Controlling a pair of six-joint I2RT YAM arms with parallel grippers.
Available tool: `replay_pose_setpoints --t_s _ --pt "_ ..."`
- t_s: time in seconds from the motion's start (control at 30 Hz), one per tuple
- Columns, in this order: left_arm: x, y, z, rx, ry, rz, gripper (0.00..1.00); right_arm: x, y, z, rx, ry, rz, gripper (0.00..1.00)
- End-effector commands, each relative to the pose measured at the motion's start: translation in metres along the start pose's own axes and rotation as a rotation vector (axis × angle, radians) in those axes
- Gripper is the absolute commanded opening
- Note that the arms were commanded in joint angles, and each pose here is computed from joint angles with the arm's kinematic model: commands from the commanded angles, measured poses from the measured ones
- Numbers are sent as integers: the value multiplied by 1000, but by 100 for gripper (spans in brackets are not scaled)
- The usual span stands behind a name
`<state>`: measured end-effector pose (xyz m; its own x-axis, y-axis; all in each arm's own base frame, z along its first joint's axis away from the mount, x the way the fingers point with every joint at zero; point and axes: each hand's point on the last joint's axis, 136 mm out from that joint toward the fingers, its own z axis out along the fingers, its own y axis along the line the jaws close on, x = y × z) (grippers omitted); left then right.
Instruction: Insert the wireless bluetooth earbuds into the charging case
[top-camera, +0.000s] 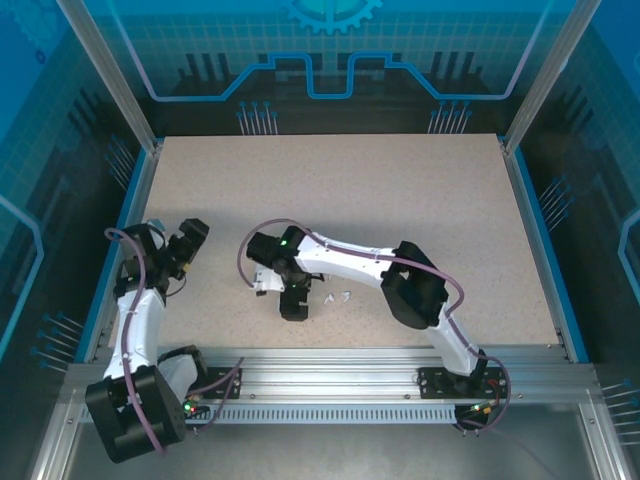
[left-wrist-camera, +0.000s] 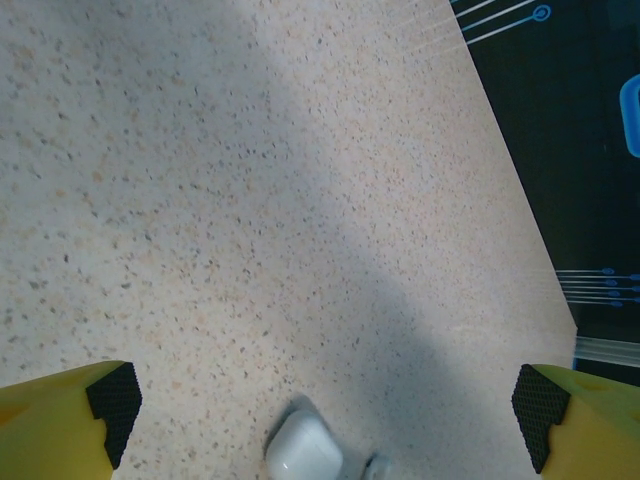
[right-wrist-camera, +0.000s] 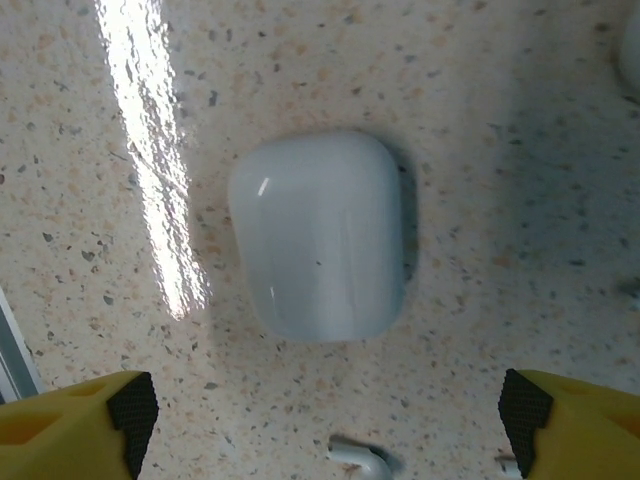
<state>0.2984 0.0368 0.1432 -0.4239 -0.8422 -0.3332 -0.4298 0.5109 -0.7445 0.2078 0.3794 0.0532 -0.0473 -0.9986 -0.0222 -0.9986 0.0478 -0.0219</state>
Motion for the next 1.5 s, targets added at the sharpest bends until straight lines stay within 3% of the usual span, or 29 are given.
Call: replay_pose_setpoints --t_s 0.0,0.77,1.03,1.3,1.47 --pt "3 -4 1 41 20 -31 99 -4 6 5 0 32 -60 91" --pt "2 -3 1 34 11 -29 98 -16 12 57 -91 76 -101 55" --pt "4 -2 4 47 22 -39 97 -14 2 33 -81 -18 -63 38" --pt "15 -17 11 143 97 -24 87 -4 -17 -5 -32 -144 8 34" --pt "45 -36 24 200 234 24 81 19 -34 -34 5 -238 108 34"
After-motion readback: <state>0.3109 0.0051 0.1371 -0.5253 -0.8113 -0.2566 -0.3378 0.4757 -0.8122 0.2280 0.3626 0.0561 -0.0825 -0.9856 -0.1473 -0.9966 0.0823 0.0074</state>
